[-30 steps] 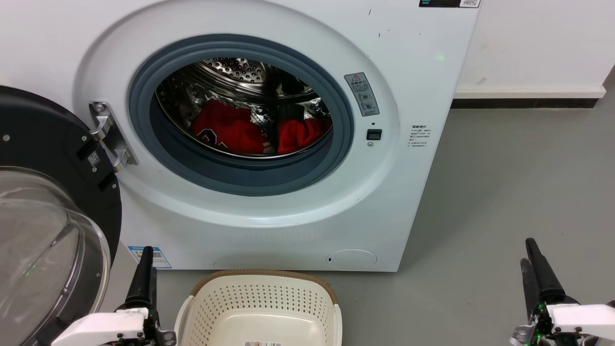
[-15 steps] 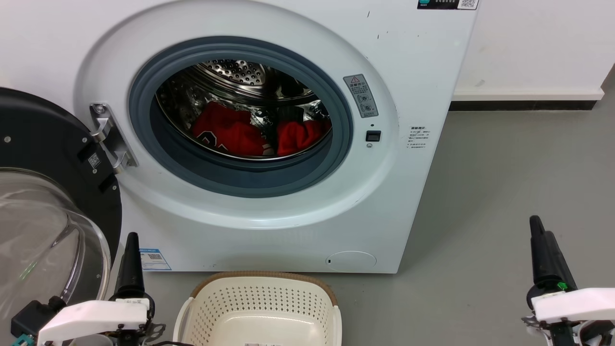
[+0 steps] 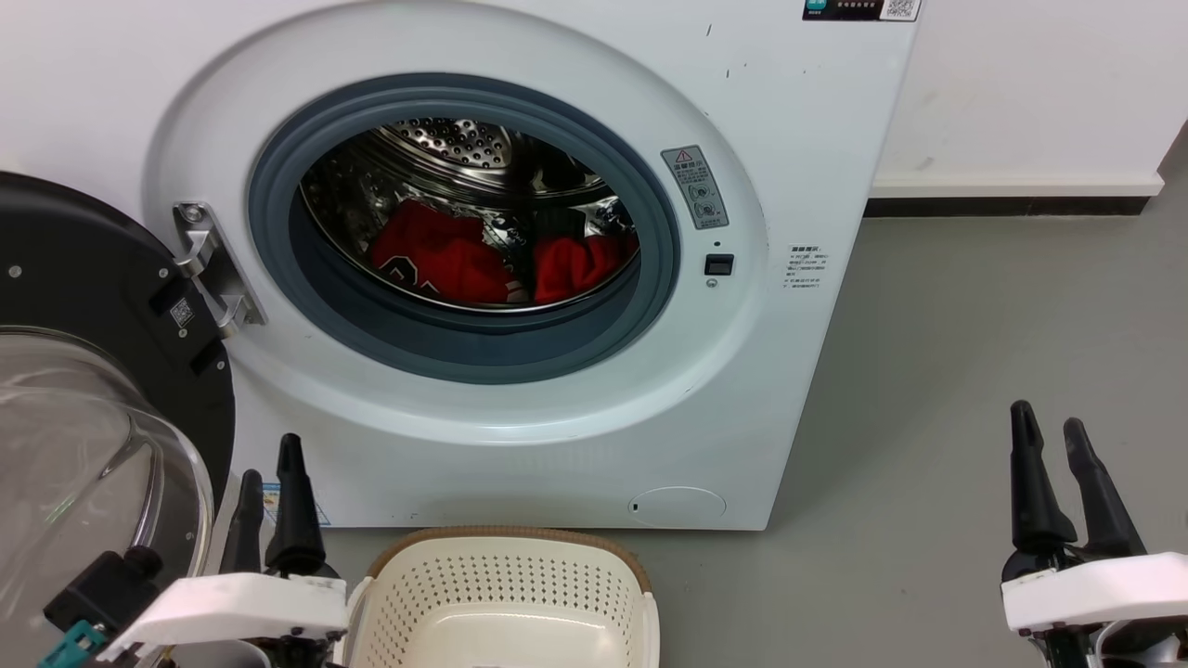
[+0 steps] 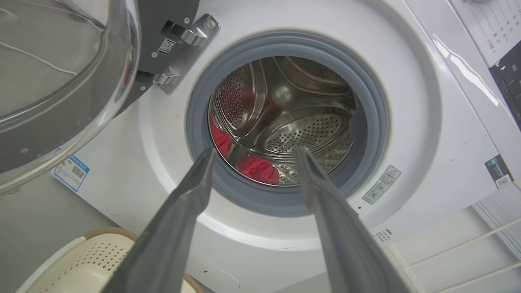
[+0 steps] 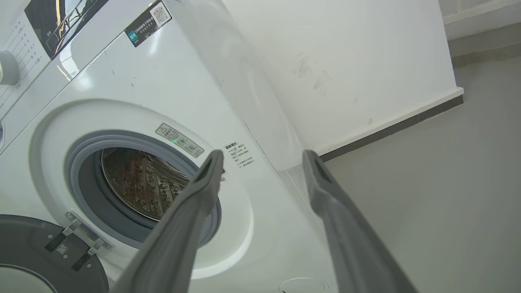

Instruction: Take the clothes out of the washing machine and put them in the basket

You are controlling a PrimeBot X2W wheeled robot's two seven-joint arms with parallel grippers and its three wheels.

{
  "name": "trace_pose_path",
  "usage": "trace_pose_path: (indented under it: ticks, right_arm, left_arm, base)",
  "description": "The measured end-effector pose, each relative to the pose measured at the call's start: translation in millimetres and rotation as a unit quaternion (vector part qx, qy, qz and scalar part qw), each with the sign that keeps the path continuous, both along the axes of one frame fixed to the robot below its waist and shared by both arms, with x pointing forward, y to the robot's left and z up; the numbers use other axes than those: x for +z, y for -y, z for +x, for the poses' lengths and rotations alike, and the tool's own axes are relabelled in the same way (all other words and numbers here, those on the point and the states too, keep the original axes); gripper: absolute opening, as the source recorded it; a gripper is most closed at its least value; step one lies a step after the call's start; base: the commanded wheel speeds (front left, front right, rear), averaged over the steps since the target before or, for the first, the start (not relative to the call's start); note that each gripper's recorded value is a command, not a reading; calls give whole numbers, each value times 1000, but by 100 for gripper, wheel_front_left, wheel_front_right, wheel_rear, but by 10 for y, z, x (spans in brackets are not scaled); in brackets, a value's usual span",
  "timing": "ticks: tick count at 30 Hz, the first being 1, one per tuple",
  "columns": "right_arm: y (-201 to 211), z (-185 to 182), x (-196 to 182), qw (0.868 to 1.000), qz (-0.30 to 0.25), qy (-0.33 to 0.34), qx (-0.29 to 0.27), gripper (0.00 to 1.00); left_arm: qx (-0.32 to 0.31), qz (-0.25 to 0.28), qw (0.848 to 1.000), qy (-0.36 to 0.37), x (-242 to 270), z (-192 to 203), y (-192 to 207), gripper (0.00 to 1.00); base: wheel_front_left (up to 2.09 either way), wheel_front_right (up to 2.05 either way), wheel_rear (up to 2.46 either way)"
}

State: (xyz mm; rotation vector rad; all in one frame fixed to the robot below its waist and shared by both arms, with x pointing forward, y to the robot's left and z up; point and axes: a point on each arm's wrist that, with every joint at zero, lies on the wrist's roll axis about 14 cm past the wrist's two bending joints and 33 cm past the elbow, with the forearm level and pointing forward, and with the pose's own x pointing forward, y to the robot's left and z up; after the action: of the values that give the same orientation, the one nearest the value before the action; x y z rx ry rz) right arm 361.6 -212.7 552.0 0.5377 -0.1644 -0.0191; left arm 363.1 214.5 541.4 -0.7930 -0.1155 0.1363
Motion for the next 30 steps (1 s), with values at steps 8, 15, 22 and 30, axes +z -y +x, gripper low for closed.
trace_pose_path:
  ticks: [8, 15, 22, 30]
  right_arm:
    - [-203, -41, 83, 996, -81, 14, 19, 100]
    - [-209, -86, 132, 992, -127, 24, 13, 100]
    - [-223, -121, 156, 985, -169, 31, 9, 100]
    - [-254, -158, 224, 976, -215, 45, 5, 100]
  left_arm:
    - [-18, 56, 998, 19, 96, -46, 151, 100]
    - [-22, 112, 993, 28, 147, -83, 230, 100]
    - [-20, 163, 986, 34, 189, -120, 288, 100]
    - [-21, 213, 976, 40, 210, -162, 371, 100]
  base:
    - [0, 0, 0]
    - [0, 0, 0]
    - [0, 0, 0]
    - [0, 0, 0]
